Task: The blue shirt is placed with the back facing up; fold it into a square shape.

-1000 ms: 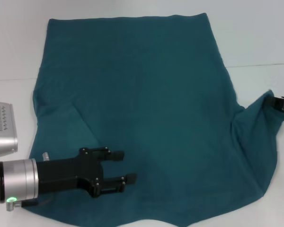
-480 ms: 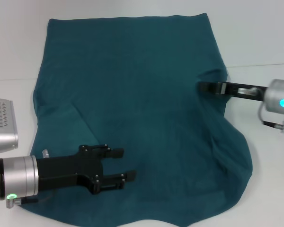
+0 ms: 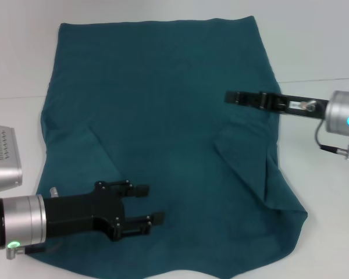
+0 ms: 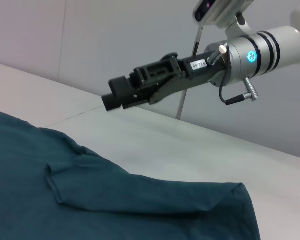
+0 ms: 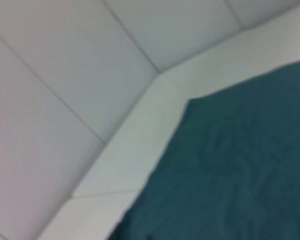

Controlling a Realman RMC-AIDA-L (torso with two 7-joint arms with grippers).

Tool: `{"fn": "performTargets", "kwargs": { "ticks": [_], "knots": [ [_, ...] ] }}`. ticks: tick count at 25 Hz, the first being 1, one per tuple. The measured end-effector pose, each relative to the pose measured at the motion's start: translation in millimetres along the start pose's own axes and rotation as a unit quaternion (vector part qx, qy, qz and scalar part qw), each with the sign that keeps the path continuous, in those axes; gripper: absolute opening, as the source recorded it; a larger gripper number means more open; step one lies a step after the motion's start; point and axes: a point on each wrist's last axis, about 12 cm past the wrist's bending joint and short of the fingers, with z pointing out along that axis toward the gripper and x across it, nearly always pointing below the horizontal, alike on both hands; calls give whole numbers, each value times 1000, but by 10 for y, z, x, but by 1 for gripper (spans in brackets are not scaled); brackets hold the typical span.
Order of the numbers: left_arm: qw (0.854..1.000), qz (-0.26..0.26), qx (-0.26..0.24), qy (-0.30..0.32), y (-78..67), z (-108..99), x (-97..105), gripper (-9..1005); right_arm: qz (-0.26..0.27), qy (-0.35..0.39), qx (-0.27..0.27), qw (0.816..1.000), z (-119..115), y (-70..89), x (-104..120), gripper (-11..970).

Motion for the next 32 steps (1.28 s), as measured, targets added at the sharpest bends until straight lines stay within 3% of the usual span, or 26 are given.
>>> {"fn": "performTargets", "kwargs": {
  "ticks": [8, 10, 15, 32],
  "knots": [
    [1000, 0, 3, 1, -7, 15, -1, 706, 52, 44, 75, 995, -368, -326, 67, 621],
    [1000, 1, 4, 2, -7, 18, -5, 706, 63, 51, 81, 993, -419, -360, 103, 666],
    [1000, 1, 4, 2, -6, 22, -9, 706, 78, 71, 73, 992, -502, -371, 183, 885],
    [1000, 6, 5, 3, -3, 20, -11, 706, 90, 122, 63, 986, -375, -306, 338, 925]
  ]
}}
